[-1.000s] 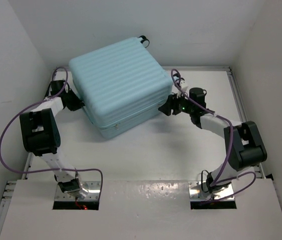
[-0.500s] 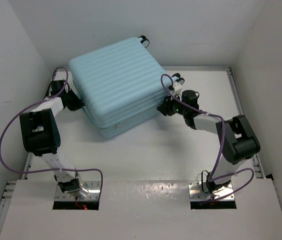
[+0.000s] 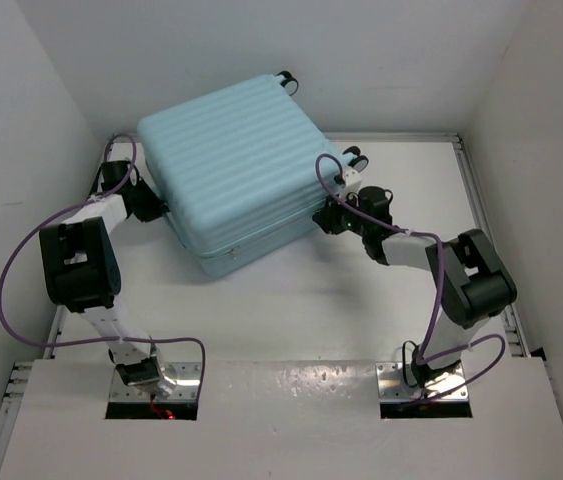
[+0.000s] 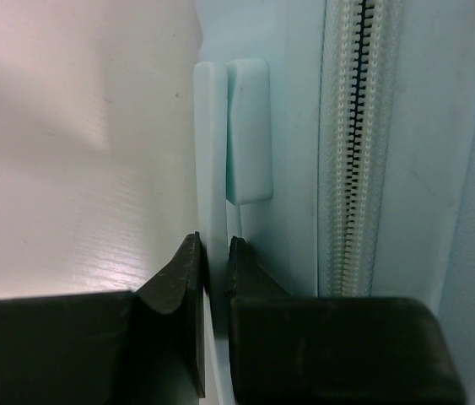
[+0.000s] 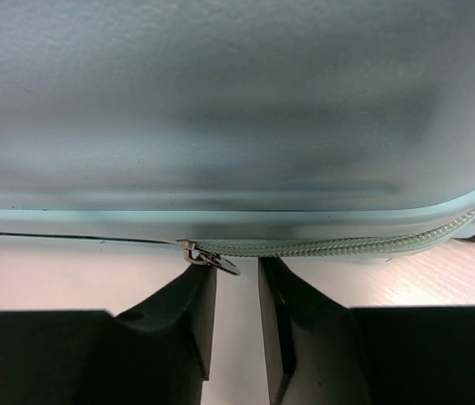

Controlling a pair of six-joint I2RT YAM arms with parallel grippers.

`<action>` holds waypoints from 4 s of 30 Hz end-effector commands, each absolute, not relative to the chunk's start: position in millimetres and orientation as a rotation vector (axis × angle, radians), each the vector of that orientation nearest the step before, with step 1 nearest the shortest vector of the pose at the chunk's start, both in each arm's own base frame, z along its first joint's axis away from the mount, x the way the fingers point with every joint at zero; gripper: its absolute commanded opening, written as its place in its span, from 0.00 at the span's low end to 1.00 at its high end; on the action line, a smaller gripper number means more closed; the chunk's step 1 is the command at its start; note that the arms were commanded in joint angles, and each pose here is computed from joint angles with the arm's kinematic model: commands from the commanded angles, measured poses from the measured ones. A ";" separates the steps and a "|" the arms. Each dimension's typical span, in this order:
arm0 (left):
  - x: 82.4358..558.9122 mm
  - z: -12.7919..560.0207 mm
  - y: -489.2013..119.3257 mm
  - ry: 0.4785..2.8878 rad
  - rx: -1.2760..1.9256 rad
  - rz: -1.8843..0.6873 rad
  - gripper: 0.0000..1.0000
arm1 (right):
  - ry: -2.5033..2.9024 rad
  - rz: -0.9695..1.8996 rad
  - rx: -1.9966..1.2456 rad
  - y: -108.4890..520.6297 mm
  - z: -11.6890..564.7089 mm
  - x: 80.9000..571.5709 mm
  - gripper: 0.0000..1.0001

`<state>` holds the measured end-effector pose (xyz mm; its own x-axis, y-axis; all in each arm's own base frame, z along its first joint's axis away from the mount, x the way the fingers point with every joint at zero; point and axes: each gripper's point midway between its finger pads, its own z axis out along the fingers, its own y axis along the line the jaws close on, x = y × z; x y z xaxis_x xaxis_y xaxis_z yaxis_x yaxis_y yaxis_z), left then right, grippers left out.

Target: Pack the luggage

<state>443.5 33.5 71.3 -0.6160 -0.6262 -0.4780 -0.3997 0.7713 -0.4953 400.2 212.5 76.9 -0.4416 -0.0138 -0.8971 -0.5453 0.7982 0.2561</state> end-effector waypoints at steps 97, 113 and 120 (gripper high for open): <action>287.3 89.4 133.5 2.170 -1.164 -0.481 0.80 | 2.528 1.515 0.083 292.8 50.2 310.8 0.18; 414.9 39.0 66.1 1.941 -1.240 -0.971 0.74 | 2.266 0.863 -0.026 145.5 121.8 325.4 0.33; 522.1 80.5 121.7 1.792 -1.088 -0.960 0.75 | 2.260 0.857 -0.030 134.0 119.0 317.8 0.34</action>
